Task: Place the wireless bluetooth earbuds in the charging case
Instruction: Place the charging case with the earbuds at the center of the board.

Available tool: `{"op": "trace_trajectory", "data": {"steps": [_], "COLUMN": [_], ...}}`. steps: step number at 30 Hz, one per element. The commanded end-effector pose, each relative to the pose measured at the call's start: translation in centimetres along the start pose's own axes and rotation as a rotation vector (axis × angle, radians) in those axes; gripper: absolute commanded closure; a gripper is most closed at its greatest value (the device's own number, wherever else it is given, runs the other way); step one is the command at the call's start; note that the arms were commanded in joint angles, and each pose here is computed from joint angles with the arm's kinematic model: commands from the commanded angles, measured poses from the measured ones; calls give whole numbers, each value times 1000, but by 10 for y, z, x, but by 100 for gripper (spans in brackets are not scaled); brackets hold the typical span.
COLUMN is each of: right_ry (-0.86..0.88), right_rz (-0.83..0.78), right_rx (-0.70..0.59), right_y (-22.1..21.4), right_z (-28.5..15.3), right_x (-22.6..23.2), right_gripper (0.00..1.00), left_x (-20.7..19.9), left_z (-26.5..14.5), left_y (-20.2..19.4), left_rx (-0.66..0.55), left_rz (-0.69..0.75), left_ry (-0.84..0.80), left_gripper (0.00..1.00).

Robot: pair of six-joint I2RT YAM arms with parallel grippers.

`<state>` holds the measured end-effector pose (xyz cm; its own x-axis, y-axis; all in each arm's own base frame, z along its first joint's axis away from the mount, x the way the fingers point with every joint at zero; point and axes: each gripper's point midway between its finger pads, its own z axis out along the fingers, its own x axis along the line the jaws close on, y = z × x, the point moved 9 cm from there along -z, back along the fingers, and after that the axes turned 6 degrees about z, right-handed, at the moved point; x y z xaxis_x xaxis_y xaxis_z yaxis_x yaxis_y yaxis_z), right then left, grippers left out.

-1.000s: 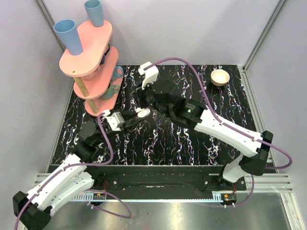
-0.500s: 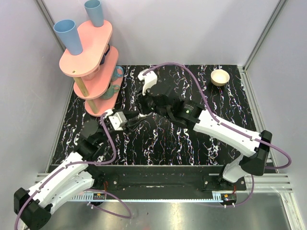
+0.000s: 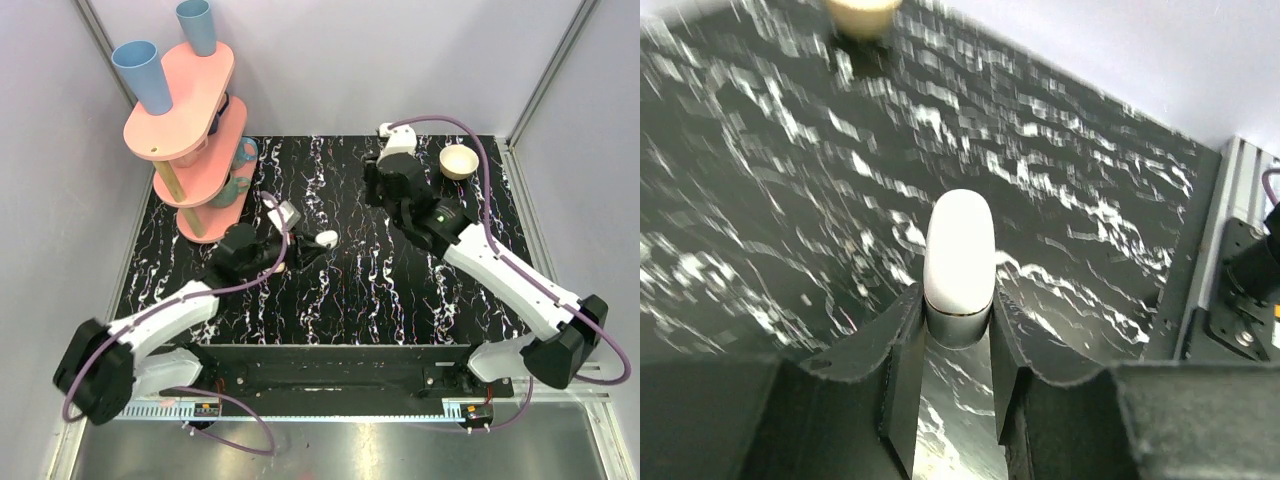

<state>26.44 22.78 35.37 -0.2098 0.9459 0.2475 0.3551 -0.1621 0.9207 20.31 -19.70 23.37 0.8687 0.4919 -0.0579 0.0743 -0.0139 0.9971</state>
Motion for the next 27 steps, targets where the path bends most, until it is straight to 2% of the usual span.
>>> {"op": "trace_trajectory", "data": {"steps": [1, 8, 11, 18, 19, 21, 23, 27], "right_ry": [-36, -32, -17, 15, 20, 27, 25, 21], "right_rz": [81, 129, 142, 139, 131, 122, 121, 120], "right_rx": [2, 81, 110, 157, 162, 179, 186, 190], "right_y": [-9, -42, -51, -65, -66, -70, -72, -74], "right_z": [-12, -22, -23, -21, -21, -18, -17, -17], "right_x": [-23, -40, -42, -42, -41, -40, -41, -42], "right_gripper": [55, 54, 54, 54, 54, 53, 53, 53], "left_x": [3, 15, 22, 36, 37, 38, 40, 43], "left_z": [28, 70, 83, 98, 99, 102, 102, 106], "left_y": [-14, -40, -55, -94, -100, -107, -112, -123], "left_rx": [15, 160, 169, 249, 259, 274, 271, 317], "left_rz": [-243, -487, -555, -607, -615, -627, -634, -637], "left_ry": [-39, -52, -16, 94, 100, 105, 125, 133], "left_gripper": [100, 100, 100, 99, 93, 94, 88, 88]}}
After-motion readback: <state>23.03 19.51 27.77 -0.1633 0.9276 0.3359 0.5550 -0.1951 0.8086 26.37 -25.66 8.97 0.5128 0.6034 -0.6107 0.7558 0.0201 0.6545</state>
